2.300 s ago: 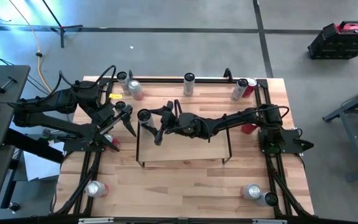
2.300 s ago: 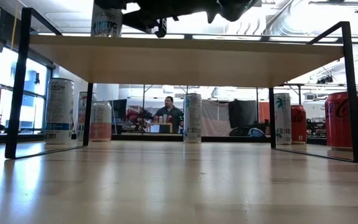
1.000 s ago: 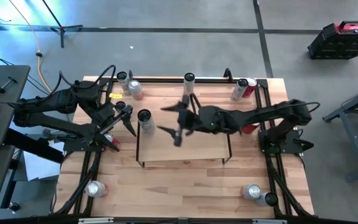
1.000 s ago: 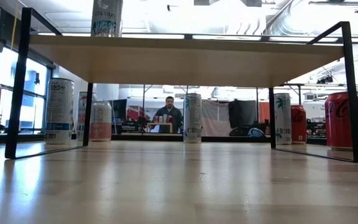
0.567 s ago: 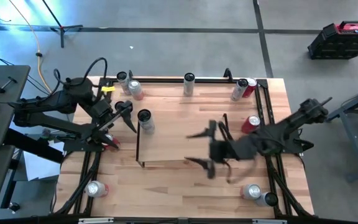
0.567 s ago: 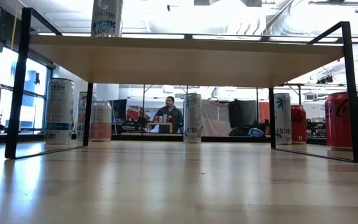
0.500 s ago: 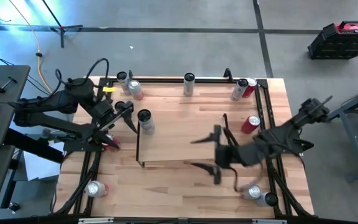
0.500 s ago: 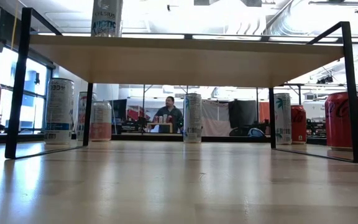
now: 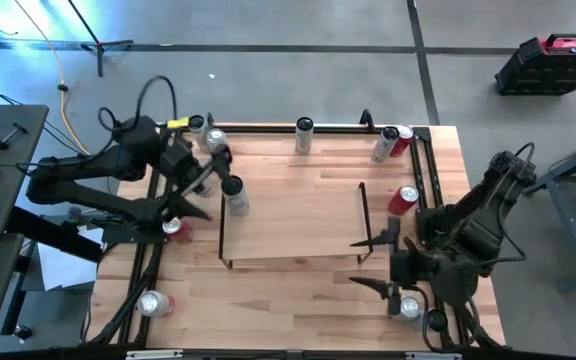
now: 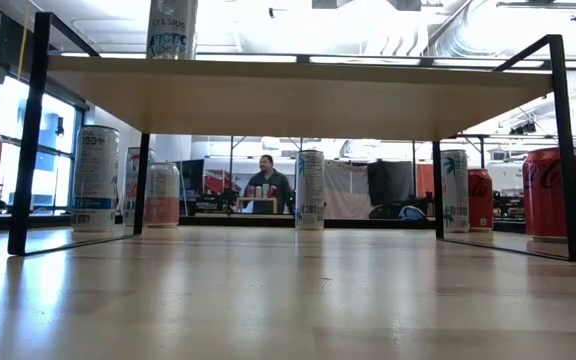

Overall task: Place canned beverage on shelf
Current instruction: Put the bottom white blue soda can aligned with the other white blue soda can on the shelf

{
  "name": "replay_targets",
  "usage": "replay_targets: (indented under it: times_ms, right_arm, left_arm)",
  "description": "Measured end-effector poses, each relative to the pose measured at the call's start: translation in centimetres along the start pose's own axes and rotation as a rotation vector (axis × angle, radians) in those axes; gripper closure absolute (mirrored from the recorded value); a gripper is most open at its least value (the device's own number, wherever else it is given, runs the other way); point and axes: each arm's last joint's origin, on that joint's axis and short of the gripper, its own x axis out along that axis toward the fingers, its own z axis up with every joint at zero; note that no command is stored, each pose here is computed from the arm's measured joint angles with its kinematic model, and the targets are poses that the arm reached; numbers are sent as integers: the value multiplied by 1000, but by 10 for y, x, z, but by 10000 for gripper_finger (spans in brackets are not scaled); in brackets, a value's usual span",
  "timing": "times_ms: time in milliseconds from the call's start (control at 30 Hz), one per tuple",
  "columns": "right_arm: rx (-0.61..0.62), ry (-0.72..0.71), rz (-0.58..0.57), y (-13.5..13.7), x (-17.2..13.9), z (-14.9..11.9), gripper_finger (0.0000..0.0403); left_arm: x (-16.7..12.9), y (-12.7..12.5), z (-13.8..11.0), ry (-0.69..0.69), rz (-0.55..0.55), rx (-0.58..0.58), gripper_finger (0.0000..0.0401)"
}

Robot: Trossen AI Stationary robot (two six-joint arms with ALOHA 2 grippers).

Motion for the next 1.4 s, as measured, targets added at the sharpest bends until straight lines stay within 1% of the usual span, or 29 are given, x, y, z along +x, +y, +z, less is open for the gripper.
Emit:
replay_targets:
  times_ms: [100, 200, 333, 433, 533, 667, 700, 767, 933, 1000, 1133, 1200, 1267, 1333, 1400]
  right_arm:
    - [-18, 38, -5, 0, 0, -7, 104]
    - [-58, 71, -12, 3, 5, -18, 104]
    - [-86, 98, -28, 3, 11, -27, 104]
    - [-101, 114, -34, 1, 14, -28, 104]
    - [-129, 134, -6, 0, 13, -30, 104]
    - [-85, 178, 54, 3, 10, -33, 104]
    - [-60, 195, 73, 2, 8, -33, 104]
    - [27, 240, 108, -1, 3, -30, 104]
    - [274, 426, 171, -13, -14, -24, 104]
    - [353, 509, 184, -16, -19, -24, 104]
    - [498, 690, 149, -19, -28, -32, 104]
    - [551, 803, 104, -18, -35, -39, 104]
    - [599, 921, 44, -18, -42, -46, 104]
    - [632, 1009, -5, -17, -49, -51, 104]
    - [672, 1062, -9, -14, -53, -53, 104]
  left_arm:
    - [-4, 8, 0, 2, 78, 0, 64]
    - [-8, 15, -1, 15, 115, -7, 64]
    - [-6, 26, -7, 40, 145, -6, 64]
    - [-2, 33, -10, 32, 148, 34, 64]
    - [7, 43, -12, -7, 140, 51, 64]
    - [18, 51, -12, -90, 106, 41, 64]
    - [19, 52, -11, -104, 100, 40, 64]
    - [19, 52, -10, -114, 96, 46, 64]
    - [14, 46, -4, -130, 100, 107, 64]
    - [11, 45, -1, -137, 107, 121, 64]
    - [9, 45, -2, -121, 119, 113, 64]
    - [9, 46, -4, -103, 124, 121, 64]
    - [9, 46, -5, -93, 127, 127, 64]
    - [9, 46, -5, -89, 128, 131, 64]
    - [9, 46, -6, -82, 129, 122, 64]
